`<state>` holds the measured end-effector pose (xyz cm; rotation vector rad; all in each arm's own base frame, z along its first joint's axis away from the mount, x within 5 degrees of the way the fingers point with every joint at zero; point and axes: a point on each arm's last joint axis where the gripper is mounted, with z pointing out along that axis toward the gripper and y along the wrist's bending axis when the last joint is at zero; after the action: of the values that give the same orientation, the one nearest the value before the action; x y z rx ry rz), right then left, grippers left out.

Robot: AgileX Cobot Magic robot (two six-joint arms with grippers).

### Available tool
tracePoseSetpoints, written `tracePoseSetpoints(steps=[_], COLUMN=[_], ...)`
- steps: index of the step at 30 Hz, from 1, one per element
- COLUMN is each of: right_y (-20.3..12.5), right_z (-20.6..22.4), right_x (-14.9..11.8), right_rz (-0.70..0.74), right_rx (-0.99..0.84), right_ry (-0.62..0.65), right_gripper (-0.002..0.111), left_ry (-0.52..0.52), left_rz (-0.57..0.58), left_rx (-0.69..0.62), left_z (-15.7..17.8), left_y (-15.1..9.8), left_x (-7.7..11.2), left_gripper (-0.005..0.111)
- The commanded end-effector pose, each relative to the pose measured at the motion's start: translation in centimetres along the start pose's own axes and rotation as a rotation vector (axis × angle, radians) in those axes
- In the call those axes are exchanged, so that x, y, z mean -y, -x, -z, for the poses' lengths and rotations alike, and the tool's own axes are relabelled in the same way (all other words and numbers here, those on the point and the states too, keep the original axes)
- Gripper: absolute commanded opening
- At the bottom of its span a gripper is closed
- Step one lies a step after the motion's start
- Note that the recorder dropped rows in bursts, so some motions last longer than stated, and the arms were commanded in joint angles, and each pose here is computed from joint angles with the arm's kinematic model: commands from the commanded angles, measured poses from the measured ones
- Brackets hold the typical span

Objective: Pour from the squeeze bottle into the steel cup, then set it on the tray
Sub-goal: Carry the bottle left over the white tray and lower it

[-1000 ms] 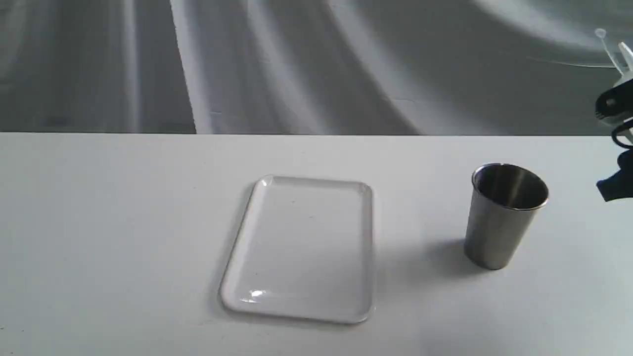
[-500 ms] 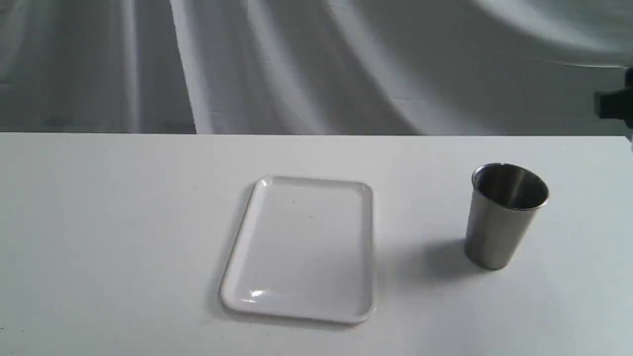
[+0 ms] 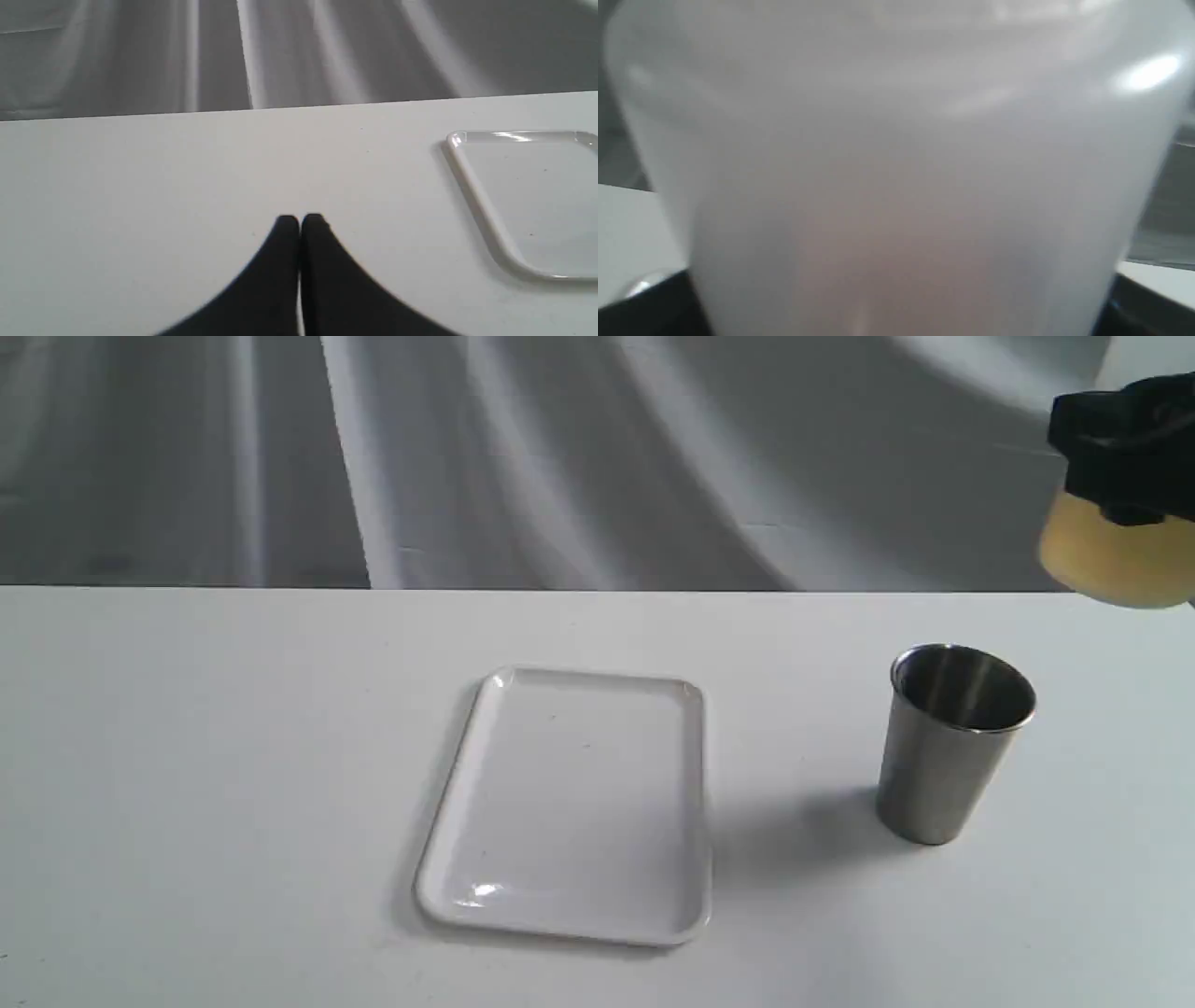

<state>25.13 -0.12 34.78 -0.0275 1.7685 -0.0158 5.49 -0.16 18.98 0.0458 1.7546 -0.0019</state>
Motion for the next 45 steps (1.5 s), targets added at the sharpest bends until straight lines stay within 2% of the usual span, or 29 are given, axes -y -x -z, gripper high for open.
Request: tracePoseSetpoints(steps=[1, 4, 14, 24, 28, 33, 38, 45], right_y=[0.7, 1.0, 1.1, 0.8, -0.2, -1.6, -2.7, -3.3], right_z=[0.4, 0.5, 0.6, 1.3, 0.8, -0.1, -1.1, -2.3], right_x=[-1.0, -1.6, -1.8, -7.3, -9.0, -11.6, -13.5, -16.1], right_rz=[-0.100, -0.136, -0.158, -0.225, -0.095, 0.061, 0.045, 0.061], right_rx=[0.053, 0.080, 0.083, 0.038, -0.011, -0.020, -0.036, 0.109], right_ry=[0.112, 0.181, 0.192, 0.369, 0.373, 0.468, 0.527, 0.647], right_gripper=[0.000, 0.000, 0.000, 0.000, 0.000, 0.000, 0.000, 0.000], left_ry=[0.001, 0.001, 0.002, 0.001, 0.001, 0.001, 0.002, 0.002], left_rz=[0.006, 0.006, 0.003, 0.004, 0.004, 0.004, 0.003, 0.003], left_rx=[0.006, 0.006, 0.006, 0.006, 0.006, 0.006, 0.006, 0.006], left_z=[0.0, 0.0, 0.0, 0.0, 0.0, 0.0, 0.0, 0.0], left_y=[-0.1, -0.1, -0.1, -0.1, -0.1, -0.1, -0.1, -0.1], left_x=[0.0, 0.0, 0.0, 0.0, 0.0, 0.0, 0.0, 0.0], left_gripper=[0.000, 0.000, 0.000, 0.000, 0.000, 0.000, 0.000, 0.000])
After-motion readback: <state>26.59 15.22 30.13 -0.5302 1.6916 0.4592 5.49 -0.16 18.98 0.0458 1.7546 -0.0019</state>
